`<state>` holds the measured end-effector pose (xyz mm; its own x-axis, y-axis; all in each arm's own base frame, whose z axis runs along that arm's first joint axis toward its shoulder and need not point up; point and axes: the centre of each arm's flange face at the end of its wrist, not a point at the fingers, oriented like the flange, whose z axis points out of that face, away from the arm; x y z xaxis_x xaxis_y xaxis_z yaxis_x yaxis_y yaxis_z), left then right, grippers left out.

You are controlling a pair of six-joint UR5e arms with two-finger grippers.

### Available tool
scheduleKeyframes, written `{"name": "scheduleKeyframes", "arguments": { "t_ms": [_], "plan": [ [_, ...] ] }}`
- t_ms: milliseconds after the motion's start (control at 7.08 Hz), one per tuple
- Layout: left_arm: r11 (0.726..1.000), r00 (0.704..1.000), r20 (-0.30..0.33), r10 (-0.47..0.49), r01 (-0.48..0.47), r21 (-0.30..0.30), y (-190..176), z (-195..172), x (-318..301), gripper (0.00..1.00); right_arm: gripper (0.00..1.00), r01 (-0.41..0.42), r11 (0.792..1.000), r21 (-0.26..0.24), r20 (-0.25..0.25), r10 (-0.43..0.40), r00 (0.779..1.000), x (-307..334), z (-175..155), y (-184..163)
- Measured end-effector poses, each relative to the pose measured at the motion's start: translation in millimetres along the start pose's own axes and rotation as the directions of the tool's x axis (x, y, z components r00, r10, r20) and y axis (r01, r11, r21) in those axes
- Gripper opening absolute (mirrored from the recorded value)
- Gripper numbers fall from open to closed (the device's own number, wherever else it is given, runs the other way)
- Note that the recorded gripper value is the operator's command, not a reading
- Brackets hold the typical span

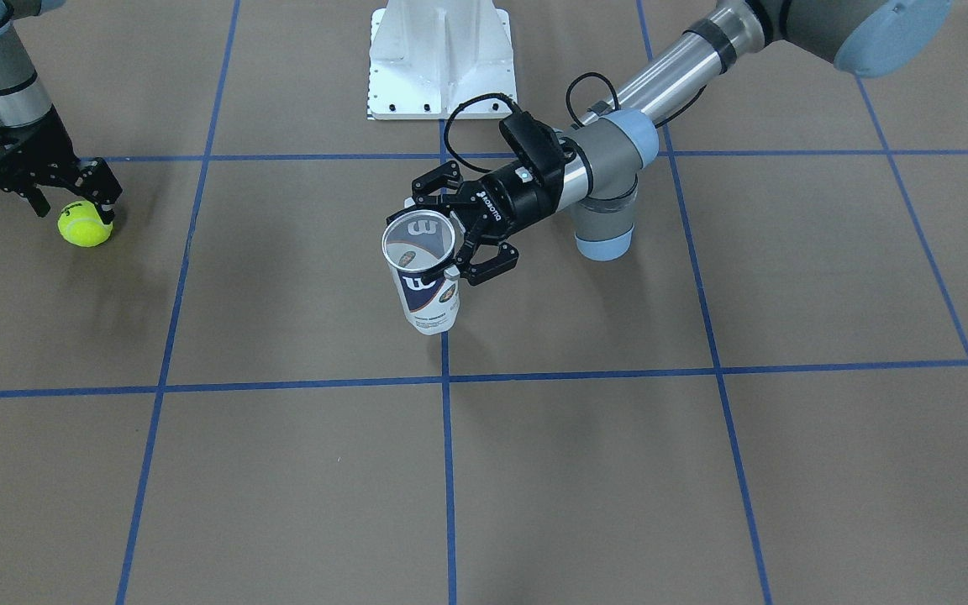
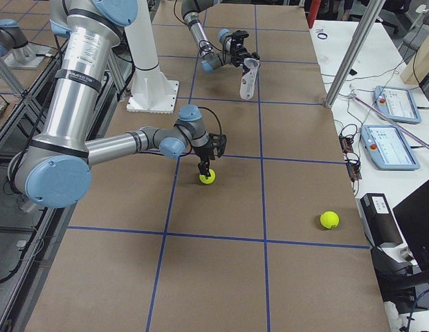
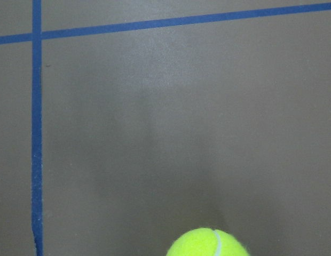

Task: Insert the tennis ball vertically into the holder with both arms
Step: 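Hold the upright can with the left gripper while the right gripper reaches a ball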

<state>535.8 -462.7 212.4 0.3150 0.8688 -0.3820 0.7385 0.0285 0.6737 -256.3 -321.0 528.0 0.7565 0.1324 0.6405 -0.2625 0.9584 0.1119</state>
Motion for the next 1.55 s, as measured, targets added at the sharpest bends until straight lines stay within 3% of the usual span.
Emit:
{"name": "scheduleKeyframes", "arguments": {
  "t_ms": [424,1271,1412,1553],
  "plan": [
    [1.0,1.0,0.0,0.0,0.0,-0.001,1,0,0,0.77,0.99,0.034,0.999,-0.008,-0.051,-0.035,0.998,9,27,15],
    [0.999,1.0,0.001,0.001,-0.001,-0.039,21,-6,3,0.77,0.91,0.062,0.998,-0.028,-0.044,-0.063,0.997,-1,33,27],
    [0.999,1.0,-0.001,0.003,-0.003,-0.047,26,-8,4,0.77,0.75,0.063,0.998,-0.027,-0.042,-0.064,0.997,-2,33,27],
    [0.998,1.0,-0.004,0.002,-0.002,-0.055,31,-10,6,0.77,0.21,0.063,0.998,-0.027,-0.039,-0.064,0.997,-4,33,27]
  ]
}}
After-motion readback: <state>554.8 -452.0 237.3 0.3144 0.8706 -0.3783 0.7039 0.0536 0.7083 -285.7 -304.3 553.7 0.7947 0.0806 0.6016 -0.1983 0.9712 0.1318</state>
